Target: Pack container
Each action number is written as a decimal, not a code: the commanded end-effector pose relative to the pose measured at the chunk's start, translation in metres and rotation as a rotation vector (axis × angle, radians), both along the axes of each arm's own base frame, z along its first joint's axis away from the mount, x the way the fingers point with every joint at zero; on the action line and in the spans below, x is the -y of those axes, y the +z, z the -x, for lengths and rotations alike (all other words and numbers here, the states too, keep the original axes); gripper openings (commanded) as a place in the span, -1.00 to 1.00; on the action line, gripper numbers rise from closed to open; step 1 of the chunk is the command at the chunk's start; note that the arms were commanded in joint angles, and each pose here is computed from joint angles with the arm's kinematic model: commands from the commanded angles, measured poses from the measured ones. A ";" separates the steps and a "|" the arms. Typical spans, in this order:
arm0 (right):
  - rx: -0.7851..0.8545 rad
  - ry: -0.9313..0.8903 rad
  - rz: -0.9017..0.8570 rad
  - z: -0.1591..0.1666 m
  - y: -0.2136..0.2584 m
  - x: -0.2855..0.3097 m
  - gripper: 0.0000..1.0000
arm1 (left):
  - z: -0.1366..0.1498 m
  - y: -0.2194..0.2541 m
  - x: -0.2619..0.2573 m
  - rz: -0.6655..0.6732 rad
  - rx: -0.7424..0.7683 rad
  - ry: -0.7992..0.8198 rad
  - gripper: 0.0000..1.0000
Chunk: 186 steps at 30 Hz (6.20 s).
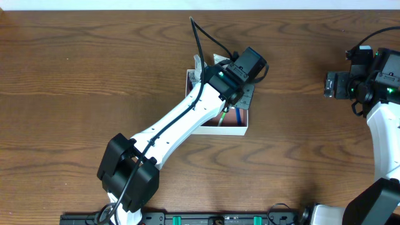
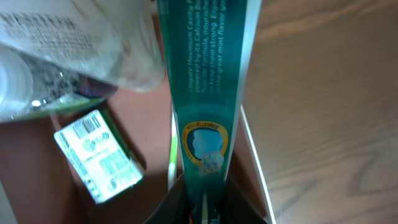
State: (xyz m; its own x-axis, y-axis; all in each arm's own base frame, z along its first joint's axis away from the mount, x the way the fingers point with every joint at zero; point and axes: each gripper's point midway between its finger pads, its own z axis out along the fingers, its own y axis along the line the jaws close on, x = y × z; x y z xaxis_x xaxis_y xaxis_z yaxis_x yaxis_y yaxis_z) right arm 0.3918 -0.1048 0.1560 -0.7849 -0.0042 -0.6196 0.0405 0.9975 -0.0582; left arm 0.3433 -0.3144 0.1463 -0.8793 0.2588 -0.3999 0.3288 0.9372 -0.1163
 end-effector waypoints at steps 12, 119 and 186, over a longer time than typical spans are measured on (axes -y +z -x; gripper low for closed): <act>0.003 0.021 0.003 -0.002 0.001 -0.004 0.98 | -0.004 -0.006 -0.001 -0.012 0.006 0.039 -0.53; 0.001 0.021 0.002 -0.002 0.001 -0.004 0.98 | 0.104 0.055 -0.294 0.220 1.163 0.296 0.96; -0.015 0.107 -0.003 -0.007 -0.005 -0.038 0.99 | 0.101 -0.006 -0.290 0.206 0.996 0.289 0.96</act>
State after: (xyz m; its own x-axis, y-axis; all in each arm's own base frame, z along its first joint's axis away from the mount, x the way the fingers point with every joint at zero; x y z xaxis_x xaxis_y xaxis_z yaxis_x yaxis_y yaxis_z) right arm 0.3941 -0.0934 0.1554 -0.7868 -0.0273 -0.6166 0.0124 0.9981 -0.0600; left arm 0.2441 -0.0219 0.1556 -0.1014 -0.0830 -0.9914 0.1180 0.9885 -0.0949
